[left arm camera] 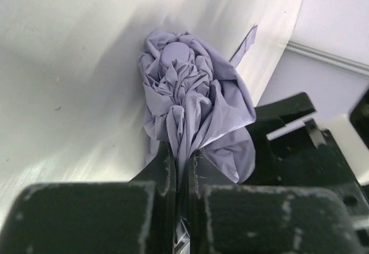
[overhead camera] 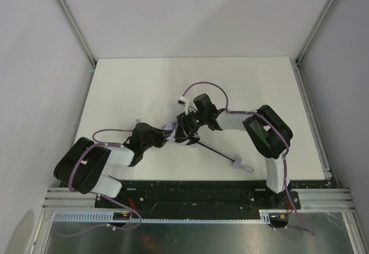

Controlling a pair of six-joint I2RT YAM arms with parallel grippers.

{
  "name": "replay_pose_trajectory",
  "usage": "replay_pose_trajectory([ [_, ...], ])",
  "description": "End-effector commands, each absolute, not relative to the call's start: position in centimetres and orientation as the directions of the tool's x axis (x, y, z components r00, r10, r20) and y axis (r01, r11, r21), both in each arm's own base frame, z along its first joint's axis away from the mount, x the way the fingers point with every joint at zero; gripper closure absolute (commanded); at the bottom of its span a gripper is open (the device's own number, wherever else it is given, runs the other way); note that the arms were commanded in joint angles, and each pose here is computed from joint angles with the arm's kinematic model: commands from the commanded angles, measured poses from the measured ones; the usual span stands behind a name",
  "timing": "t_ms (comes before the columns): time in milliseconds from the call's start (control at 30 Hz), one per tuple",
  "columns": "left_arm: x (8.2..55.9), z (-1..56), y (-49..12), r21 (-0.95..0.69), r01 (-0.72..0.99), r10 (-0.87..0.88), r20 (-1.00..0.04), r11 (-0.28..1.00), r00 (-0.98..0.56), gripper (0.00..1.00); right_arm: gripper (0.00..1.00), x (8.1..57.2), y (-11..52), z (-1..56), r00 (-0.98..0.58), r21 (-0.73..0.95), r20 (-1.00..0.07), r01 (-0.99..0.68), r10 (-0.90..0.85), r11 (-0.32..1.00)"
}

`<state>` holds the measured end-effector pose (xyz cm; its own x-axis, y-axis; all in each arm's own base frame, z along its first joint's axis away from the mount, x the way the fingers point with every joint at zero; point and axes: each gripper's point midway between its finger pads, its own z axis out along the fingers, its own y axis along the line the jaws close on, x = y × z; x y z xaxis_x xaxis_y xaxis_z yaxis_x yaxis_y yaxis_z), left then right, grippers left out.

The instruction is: Put away the umbrella

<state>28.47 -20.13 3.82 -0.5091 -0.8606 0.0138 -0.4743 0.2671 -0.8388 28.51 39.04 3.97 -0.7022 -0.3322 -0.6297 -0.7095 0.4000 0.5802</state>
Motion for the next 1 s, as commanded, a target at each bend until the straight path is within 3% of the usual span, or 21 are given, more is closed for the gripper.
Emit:
replay_pose_trajectory([
  [0,22.7,-3.2,-17.2,-0.635,-0.643,-0.844,-0.026,0.428,-0.536,1.0,0.25,28.3,37.0,4.7,-0.603,0.311,-0.67,-0.758,-0.433,0.574],
  [200,22.6,-2.9,-18.0,-0.618,-0.668,-0.84,0.023,0.415,-0.542,1.0,0.15,28.0,36.3,5.4,-0.413,-0.038,-0.693,-0.798,-0.592,0.601],
  [400,22.7,-2.5,-18.1,-0.604,-0.682,-0.842,0.035,0.412,-0.539,1.0,0.2,28.6,35.5,2.8,-0.311,-0.328,-0.62,-0.732,-0.72,0.598],
  [467,22.8,-2.3,-18.2,-0.603,-0.681,-0.839,0.033,0.416,-0.543,1.0,0.32,28.9,35.1,1.5,-0.322,-0.354,-0.6,-0.714,-0.732,0.604],
  [667,23.3,-1.6,-18.1,-0.619,-0.655,-0.832,0.005,0.433,-0.555,1.0,0.92,28.2,34.1,-2.3,-0.41,-0.184,-0.544,-0.793,-0.732,0.581],
  [733,23.8,-1.0,-18.0,-0.637,-0.629,-0.827,-0.024,0.445,-0.561,0.99,0.98,27.0,34.7,-3.1,-0.429,-0.05,-0.539,-0.843,-0.725,0.536],
  [767,24.0,-0.6,-17.9,-0.648,-0.613,-0.824,-0.04,0.452,-0.566,0.92,0.99,26.5,34.9,-3.3,-0.442,0.021,-0.541,-0.858,-0.716,0.513],
  [900,24.8,0.8,-17.2,-0.686,-0.572,-0.829,-0.082,0.449,-0.553,0.4,1.0,25.0,35.8,-2.7,-0.495,0.283,-0.567,-0.868,-0.658,0.409],
  [967,25.2,1.3,-17.2,-0.699,-0.552,-0.828,-0.101,0.454,-0.552,0.28,1.0,24.5,36.5,-2.1,-0.522,0.39,-0.585,-0.852,-0.62,0.349],
])
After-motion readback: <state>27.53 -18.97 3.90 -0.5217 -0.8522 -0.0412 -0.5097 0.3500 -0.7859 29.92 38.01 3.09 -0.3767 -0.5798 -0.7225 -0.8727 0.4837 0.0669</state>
